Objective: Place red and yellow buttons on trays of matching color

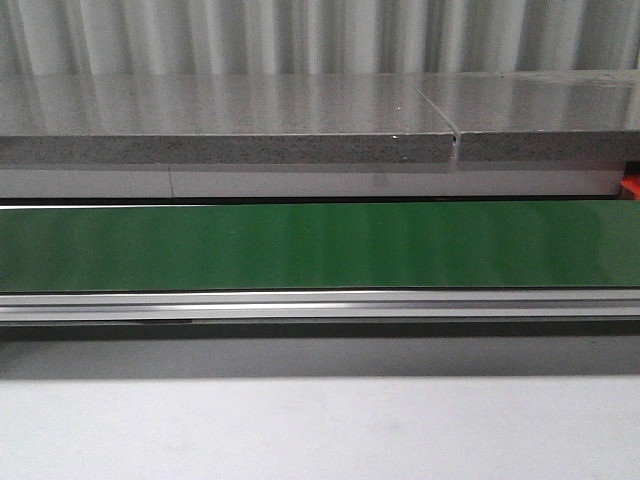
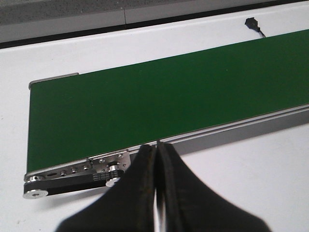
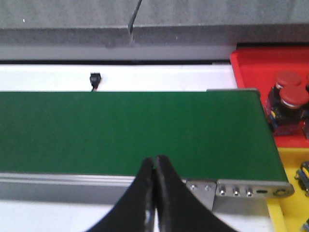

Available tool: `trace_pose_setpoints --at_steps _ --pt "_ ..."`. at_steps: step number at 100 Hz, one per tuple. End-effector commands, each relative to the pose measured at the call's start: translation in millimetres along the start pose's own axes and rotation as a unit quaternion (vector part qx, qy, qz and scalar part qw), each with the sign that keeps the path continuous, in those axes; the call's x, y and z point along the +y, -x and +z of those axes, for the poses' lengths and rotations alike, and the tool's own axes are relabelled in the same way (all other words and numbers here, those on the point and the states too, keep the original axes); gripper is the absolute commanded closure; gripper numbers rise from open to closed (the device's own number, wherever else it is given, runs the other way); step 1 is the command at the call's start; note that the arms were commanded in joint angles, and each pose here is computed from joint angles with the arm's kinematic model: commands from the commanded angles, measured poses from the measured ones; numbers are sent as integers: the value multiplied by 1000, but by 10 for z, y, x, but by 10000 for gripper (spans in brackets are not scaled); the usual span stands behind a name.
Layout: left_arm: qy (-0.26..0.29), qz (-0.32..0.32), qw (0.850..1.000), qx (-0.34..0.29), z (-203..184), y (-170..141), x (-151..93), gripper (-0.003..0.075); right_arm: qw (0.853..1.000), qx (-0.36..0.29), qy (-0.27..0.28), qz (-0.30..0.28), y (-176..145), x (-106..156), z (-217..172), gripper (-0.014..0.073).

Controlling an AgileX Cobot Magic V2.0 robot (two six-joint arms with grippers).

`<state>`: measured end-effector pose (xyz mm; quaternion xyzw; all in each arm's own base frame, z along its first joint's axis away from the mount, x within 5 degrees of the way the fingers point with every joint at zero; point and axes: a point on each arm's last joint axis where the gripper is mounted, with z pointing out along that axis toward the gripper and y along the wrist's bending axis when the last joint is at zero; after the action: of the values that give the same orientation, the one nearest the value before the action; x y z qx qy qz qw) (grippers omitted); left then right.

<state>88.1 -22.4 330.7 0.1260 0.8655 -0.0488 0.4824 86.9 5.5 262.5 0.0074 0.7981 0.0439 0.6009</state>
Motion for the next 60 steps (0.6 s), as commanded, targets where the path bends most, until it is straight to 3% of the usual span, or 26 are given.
trace_pose_setpoints --at_steps 1,34,60 --pt "-5 -7 999 -49 -48 137 -7 741 994 -109 -10 -6 100 -24 -27 664" --pt "-5 -7 999 -49 -48 137 -7 741 988 -140 -64 -1 -347 -127 -120 664" --pt "-5 -7 999 -49 -48 137 -7 741 980 -188 -64 1 -594 -135 -166 664"
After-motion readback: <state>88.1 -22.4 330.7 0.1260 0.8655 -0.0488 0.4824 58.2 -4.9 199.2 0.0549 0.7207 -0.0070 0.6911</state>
